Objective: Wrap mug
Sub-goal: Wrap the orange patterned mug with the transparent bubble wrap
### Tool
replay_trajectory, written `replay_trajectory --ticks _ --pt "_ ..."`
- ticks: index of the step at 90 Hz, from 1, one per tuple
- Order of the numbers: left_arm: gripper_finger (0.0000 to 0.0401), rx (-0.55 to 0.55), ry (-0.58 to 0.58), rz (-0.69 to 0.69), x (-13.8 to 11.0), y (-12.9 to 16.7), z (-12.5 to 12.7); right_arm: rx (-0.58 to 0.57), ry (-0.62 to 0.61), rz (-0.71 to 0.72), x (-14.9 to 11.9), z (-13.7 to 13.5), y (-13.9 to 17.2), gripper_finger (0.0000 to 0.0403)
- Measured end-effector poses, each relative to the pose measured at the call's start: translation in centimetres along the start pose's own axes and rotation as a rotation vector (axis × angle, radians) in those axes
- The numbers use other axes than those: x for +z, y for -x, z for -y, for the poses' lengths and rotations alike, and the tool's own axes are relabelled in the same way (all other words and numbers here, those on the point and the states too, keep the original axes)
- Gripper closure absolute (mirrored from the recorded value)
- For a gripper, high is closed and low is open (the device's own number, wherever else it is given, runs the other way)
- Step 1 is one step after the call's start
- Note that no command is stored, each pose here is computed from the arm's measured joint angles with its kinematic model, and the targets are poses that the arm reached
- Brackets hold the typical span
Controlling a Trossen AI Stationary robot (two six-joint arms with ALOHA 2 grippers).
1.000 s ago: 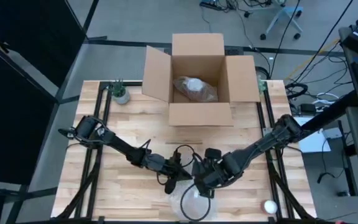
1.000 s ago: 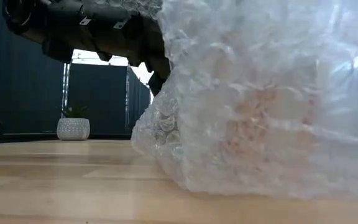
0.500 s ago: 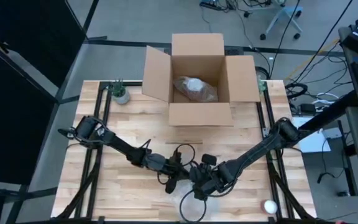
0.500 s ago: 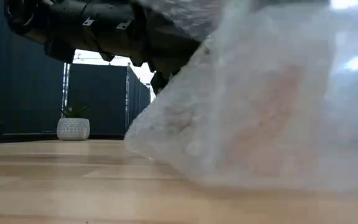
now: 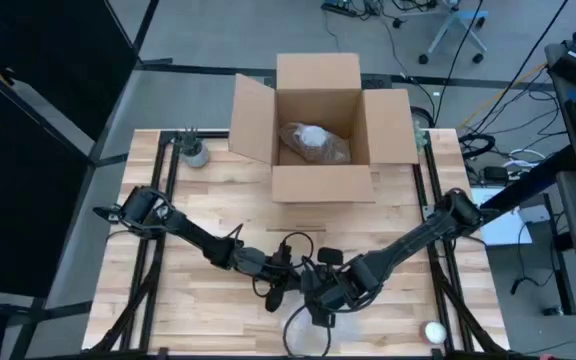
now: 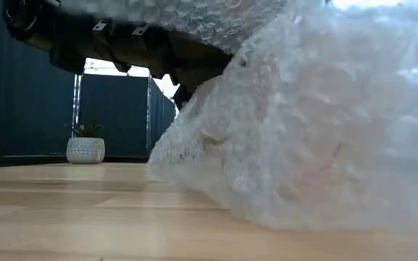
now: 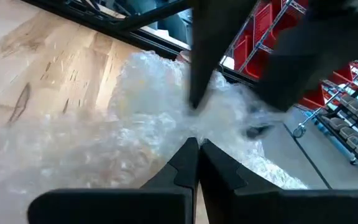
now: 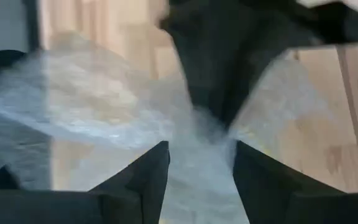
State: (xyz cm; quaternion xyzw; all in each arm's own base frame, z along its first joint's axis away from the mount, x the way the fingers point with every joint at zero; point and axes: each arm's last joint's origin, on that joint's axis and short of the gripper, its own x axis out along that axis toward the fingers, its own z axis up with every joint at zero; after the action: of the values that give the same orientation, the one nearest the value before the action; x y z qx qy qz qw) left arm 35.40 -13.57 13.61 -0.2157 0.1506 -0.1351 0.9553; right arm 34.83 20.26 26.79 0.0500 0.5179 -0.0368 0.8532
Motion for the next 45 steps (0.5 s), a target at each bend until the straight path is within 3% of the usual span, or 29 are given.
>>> replay_trajectory --ticks 29,45 --pt "0.0401 0.000 0.000 0.001 0.0 0.0 0.0 -0.034 0.023 -0.048 0.3 0.0 2.6 0.0248" --pt "0.0401 0.000 0.000 0.001 0.0 0.0 0.0 -0.058 0.029 -0.062 -0.3 0.0 1.2 0.0262"
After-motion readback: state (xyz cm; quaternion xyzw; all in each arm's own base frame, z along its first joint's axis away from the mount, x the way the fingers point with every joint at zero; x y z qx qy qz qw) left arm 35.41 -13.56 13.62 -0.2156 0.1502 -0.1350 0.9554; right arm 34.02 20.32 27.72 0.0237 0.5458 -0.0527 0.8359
